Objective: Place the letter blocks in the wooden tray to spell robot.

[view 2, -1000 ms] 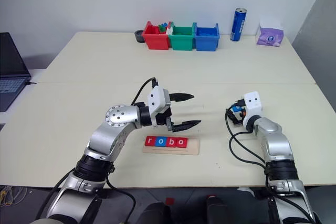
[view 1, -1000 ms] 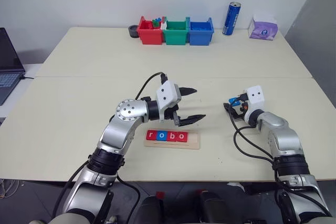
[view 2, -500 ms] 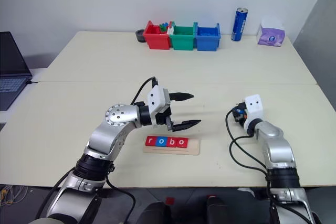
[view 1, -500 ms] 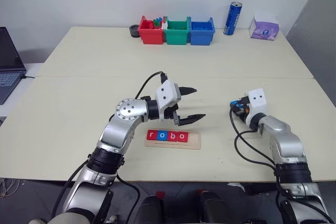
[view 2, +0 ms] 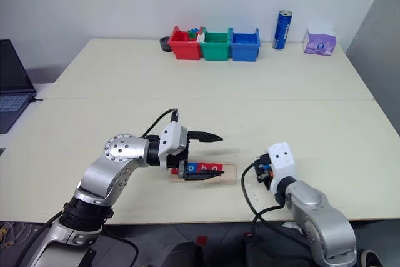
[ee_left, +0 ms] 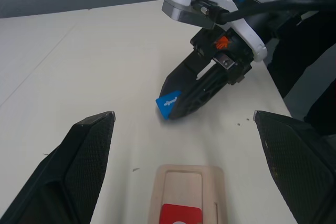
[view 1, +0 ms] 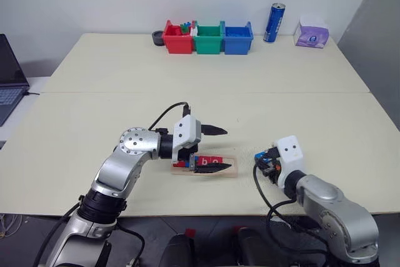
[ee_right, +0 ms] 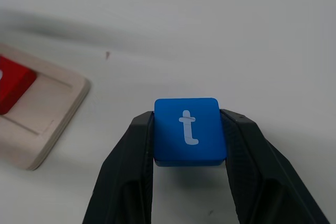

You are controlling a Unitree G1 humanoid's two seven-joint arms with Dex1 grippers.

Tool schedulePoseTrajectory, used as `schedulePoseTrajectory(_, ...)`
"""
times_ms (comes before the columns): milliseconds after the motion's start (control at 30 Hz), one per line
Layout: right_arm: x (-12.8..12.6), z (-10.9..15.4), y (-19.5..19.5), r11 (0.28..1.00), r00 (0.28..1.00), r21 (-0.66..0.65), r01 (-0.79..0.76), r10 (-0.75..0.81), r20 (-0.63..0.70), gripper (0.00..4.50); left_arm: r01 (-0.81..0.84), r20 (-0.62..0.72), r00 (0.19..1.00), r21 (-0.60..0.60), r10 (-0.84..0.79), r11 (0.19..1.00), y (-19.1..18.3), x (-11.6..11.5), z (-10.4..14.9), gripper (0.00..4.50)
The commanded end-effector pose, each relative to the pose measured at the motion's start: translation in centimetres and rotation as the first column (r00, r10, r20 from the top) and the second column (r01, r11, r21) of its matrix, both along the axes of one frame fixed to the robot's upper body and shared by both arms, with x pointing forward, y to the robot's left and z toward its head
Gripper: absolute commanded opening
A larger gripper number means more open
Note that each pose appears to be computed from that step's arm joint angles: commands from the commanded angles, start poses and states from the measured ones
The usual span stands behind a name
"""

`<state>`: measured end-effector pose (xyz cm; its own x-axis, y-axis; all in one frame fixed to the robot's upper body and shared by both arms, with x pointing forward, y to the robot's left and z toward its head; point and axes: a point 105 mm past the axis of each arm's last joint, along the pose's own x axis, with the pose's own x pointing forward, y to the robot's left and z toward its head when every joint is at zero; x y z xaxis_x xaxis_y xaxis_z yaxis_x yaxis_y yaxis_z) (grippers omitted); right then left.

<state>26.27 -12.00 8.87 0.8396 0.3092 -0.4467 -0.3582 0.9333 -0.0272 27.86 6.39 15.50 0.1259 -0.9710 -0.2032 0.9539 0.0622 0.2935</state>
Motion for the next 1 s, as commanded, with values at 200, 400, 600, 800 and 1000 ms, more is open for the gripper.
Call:
schedulePoseTrajectory(200,-0.6,0.5,0.4,0.999,1.0,-0.023,0.027,-0.027,-0.004,1.46,0.028,0.036,0.999,-0.013,-0.028,1.0,-0.4,-0.5,1.1,4.5)
schedulePoseTrajectory(400,-0.3,0.8,0.8,1.0,1.0,0.017,0.004,-0.004,0.005,2.22,0.027,0.037,0.999,-0.013,-0.027,1.0,-0.5,-0.5,1.1,4.5)
schedulePoseTrajectory(600,0.7,2.4,-0.1,0.999,0.997,0.031,-0.023,0.021,0.078,4.29,0.025,0.038,0.999,-0.014,-0.024,1.0,-0.5,-0.3,1.0,4.5)
schedulePoseTrajectory(800,2.8,6.9,-0.5,0.977,0.934,0.013,-0.211,0.197,0.297,4.46,0.023,0.042,0.999,-0.02,-0.022,1.0,-0.6,-0.1,0.9,4.5)
schedulePoseTrajectory(1000,1.3,5.9,-1.2,0.77,0.722,-0.097,-0.631,0.629,0.288,4.46,0.038,0.04,0.998,-0.01,-0.038,0.999,-0.6,-0.1,0.6,4.5)
